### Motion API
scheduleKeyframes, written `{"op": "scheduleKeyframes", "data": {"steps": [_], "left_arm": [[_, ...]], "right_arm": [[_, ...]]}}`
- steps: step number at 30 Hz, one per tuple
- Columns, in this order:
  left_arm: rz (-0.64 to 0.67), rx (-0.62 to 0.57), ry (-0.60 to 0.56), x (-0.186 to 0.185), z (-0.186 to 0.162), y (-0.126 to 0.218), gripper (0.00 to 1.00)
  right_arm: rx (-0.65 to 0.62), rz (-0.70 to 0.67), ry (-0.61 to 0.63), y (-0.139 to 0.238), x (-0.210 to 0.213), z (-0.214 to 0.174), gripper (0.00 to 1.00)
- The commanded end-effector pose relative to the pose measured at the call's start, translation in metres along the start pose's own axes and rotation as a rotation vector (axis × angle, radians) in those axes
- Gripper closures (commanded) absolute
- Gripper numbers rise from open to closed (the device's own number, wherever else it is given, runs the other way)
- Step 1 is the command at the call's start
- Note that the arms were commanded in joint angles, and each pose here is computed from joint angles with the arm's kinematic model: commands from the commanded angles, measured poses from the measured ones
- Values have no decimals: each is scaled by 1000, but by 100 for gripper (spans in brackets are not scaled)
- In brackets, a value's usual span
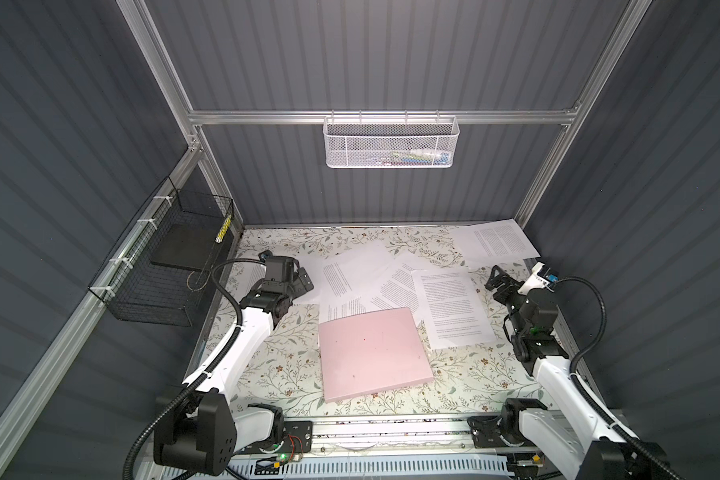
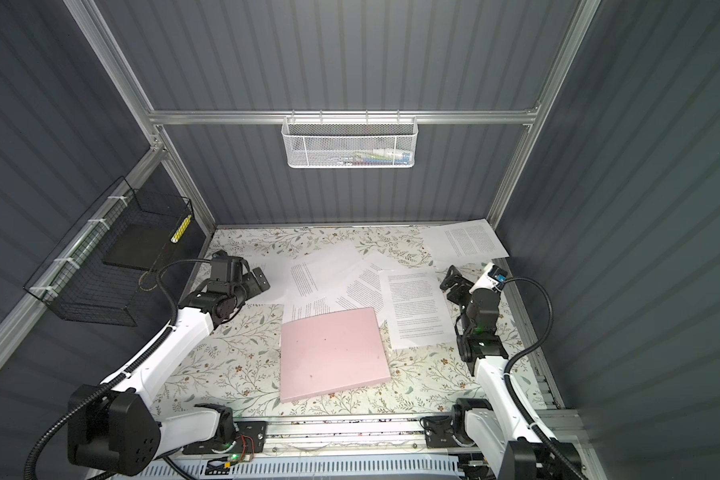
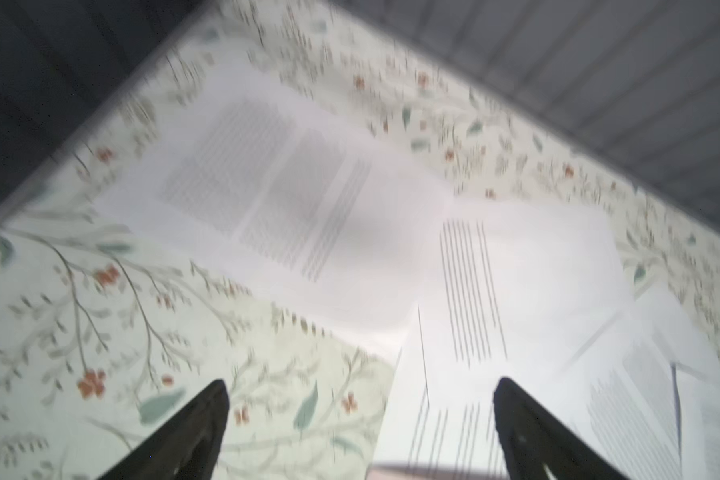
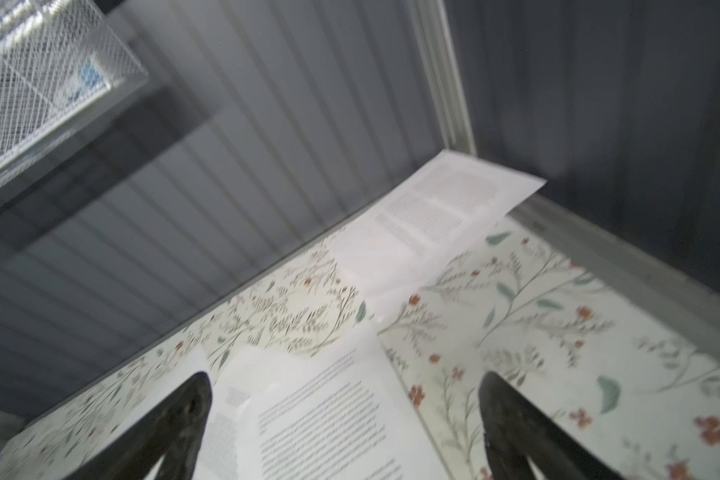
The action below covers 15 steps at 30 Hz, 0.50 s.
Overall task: Put the files into the folder
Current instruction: 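Move left gripper to the pink folder while right gripper approaches its other edge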
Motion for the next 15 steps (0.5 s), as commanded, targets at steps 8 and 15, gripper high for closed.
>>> {"op": "scheduleKeyframes", "data": {"steps": [8, 15], "left_arm": [[-129, 539, 65, 24, -104, 18, 0], [-200, 628, 80, 19, -121, 5, 0]], "right_arm": [[769, 263, -1, 30, 34, -104, 22], [965, 378, 5, 49, 33, -139, 36]]}}
Point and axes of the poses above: each gripper's point midway between its finger pads, its own y axis back along the fingers, its own x axis along the line the jaws close on, z = x × y, the point moved 10 cm from there along y, back along the fingers, and after that the axes turned 3 degrees about -y, right-handed, at the moved point
